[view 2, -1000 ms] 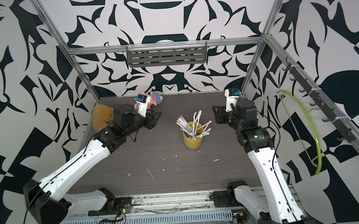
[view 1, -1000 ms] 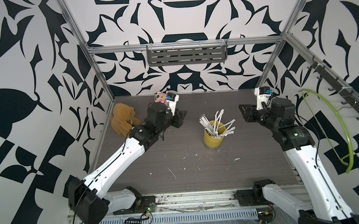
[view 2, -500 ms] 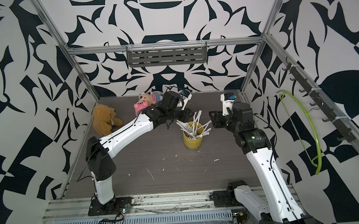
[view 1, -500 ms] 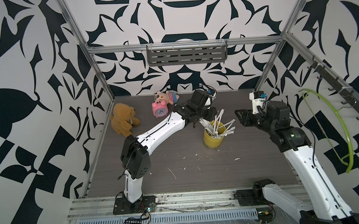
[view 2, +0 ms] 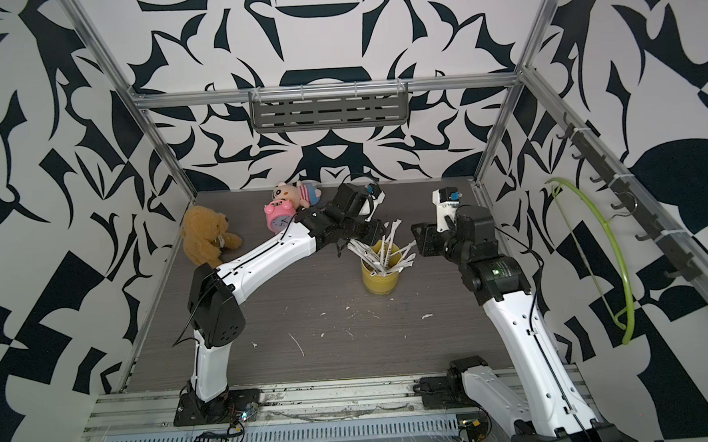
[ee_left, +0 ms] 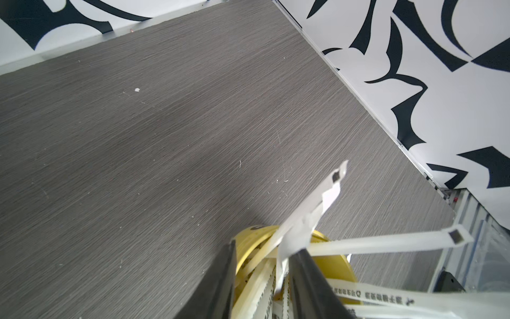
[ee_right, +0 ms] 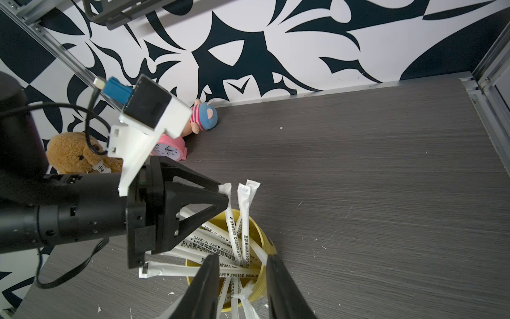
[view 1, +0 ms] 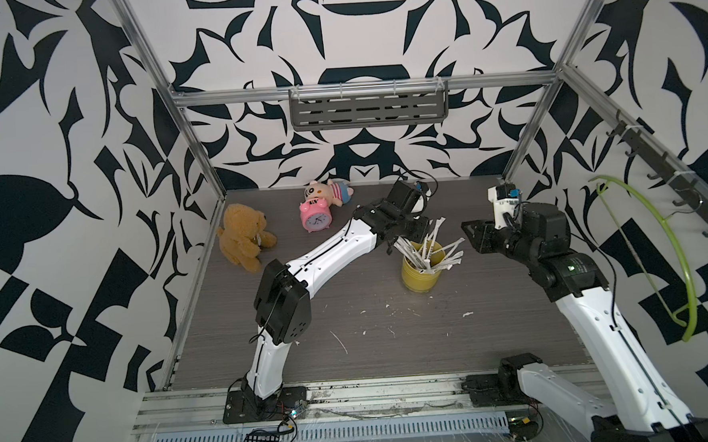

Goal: Take the straws out of the storage container
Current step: Pick up the straw from the container.

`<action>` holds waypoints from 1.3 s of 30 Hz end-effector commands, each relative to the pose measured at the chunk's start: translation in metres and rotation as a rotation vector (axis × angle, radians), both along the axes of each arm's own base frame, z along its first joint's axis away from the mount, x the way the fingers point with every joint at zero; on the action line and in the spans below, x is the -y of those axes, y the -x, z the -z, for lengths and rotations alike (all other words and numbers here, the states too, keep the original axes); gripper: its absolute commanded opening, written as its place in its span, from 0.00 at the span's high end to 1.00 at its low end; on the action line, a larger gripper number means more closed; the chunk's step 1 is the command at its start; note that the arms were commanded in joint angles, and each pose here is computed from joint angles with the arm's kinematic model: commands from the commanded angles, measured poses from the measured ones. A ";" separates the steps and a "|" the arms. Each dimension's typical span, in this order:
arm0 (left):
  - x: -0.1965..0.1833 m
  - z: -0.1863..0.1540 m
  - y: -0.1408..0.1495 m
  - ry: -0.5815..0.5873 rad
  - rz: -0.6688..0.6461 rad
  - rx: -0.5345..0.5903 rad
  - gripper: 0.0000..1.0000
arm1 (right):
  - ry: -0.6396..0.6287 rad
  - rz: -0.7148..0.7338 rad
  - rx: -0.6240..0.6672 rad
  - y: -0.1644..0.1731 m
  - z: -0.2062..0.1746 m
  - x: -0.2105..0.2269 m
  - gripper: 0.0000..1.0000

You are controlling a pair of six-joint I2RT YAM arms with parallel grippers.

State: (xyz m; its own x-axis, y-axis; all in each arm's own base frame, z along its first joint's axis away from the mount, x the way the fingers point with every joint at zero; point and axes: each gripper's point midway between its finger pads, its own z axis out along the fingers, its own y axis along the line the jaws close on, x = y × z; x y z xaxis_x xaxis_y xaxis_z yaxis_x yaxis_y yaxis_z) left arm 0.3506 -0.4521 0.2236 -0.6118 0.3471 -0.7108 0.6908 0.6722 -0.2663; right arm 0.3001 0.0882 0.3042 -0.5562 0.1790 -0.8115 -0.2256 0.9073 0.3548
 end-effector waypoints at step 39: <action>-0.009 -0.089 0.014 0.064 0.080 0.157 0.97 | 0.005 0.002 0.102 0.002 -0.036 0.001 0.67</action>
State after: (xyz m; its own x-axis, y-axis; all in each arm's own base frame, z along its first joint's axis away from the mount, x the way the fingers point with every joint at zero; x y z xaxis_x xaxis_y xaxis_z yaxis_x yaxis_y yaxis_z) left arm 0.3453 -0.4511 0.2782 -0.5115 0.3543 -0.7829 0.7591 0.6133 -0.2184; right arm 0.3013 0.0870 0.3084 -0.5435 0.1742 -0.8211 -0.2275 0.9110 0.3438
